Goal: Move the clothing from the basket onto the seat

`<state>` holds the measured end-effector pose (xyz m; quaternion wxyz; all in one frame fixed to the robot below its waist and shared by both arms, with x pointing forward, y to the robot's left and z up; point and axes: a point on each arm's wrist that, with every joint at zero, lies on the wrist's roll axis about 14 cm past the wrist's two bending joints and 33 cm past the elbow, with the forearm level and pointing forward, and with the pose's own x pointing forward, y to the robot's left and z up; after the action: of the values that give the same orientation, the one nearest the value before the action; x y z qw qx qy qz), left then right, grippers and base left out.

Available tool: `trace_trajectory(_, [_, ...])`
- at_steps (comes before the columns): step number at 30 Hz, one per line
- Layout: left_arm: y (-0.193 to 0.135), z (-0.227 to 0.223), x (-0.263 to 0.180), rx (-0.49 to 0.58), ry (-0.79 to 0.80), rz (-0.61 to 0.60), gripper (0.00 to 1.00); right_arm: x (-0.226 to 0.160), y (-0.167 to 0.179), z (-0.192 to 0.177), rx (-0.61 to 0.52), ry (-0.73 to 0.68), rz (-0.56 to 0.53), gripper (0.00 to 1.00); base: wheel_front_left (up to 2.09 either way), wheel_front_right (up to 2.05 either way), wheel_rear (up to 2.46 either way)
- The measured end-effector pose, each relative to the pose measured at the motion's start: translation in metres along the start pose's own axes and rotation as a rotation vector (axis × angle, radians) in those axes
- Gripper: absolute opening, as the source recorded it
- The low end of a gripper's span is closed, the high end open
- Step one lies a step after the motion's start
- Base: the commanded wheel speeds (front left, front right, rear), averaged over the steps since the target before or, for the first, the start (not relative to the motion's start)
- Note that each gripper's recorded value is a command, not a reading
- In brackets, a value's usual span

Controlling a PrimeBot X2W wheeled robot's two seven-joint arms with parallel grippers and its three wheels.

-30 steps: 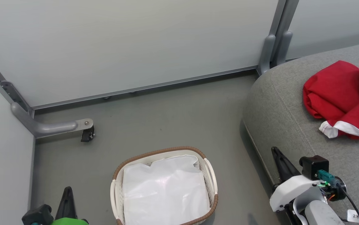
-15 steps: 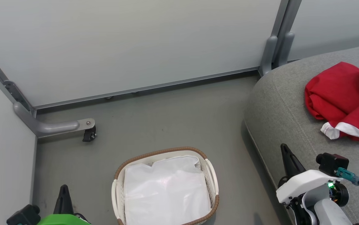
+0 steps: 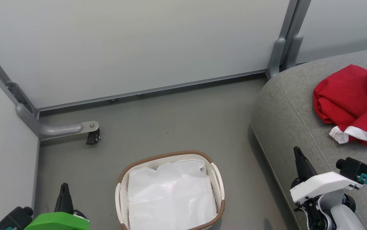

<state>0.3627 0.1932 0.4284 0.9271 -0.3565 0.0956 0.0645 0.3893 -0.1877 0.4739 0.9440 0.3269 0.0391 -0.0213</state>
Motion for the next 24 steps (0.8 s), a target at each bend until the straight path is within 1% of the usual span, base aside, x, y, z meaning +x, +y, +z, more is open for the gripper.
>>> trace_trajectory(13, [-0.007, 0.009, 0.003, -0.171, -0.009, -0.016, 0.00, -0.001, -0.002, 0.005, 0.180, -0.005, -0.014, 0.00, 0.00, 0.00, 0.00])
trace_trajectory(24, [-0.013, 0.016, 0.006, -0.292, -0.016, -0.036, 0.00, -0.001, -0.002, 0.010, 0.310, -0.011, -0.012, 0.00, 0.00, 0.00, 0.00])
